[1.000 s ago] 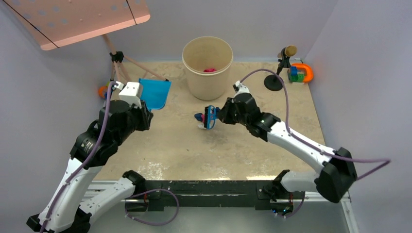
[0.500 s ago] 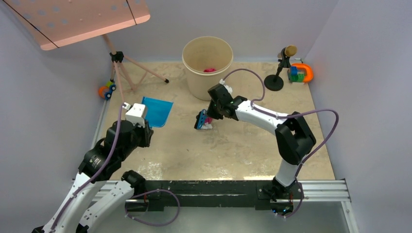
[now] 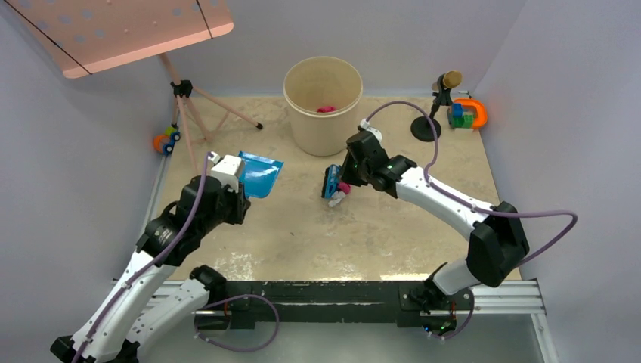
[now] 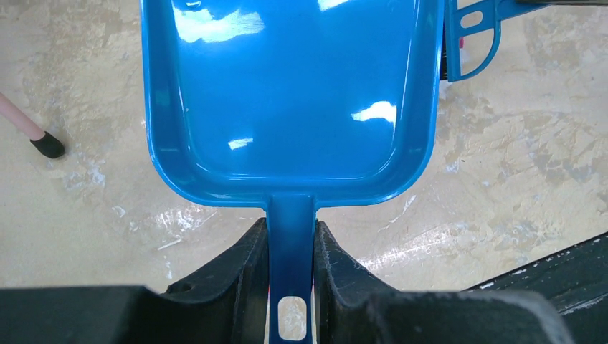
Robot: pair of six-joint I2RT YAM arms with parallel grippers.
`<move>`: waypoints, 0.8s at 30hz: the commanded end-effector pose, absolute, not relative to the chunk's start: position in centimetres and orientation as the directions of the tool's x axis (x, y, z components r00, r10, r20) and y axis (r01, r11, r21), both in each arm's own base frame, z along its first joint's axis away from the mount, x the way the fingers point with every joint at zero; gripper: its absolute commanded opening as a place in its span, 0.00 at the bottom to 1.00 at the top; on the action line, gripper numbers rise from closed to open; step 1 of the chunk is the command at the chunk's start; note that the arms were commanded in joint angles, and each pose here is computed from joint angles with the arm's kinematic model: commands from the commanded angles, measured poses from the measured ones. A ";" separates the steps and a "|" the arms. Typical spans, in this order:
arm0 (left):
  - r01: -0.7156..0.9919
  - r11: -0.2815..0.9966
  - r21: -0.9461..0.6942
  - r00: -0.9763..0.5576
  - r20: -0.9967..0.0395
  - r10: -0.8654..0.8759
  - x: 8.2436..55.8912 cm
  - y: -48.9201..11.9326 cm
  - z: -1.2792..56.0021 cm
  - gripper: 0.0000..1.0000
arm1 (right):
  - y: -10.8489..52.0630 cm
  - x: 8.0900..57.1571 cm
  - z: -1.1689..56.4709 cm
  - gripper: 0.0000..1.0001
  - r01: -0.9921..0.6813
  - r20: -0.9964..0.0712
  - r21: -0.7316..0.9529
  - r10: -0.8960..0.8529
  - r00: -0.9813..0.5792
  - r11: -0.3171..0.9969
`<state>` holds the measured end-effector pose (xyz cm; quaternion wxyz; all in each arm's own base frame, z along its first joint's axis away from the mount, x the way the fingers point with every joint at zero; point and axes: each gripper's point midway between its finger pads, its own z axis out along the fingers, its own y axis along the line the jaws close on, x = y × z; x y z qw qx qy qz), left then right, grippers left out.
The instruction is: Sweep away the paper scraps from the table
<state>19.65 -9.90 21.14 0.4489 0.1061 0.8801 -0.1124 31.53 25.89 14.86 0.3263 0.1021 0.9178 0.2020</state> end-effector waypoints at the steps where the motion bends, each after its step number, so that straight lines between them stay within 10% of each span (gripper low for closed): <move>1: 0.297 0.947 -0.123 -0.524 -0.850 0.055 20.3 -10.3 22.8 0.00 | 27.1 32.0 19.3 0.00 -0.109 -0.644 0.475 0.261 -0.719 0.873; 11: 0.244 0.924 -0.294 -0.489 -0.860 -0.145 17.8 -9.8 26.6 0.00 | 26.2 29.4 26.0 0.00 -0.301 -0.744 0.584 0.349 -0.570 0.754; 24: 0.334 0.724 -0.603 -0.471 -0.772 -0.427 13.1 -11.7 38.9 0.00 | 20.7 29.1 26.8 0.00 -0.106 -0.762 0.540 0.431 -0.484 0.835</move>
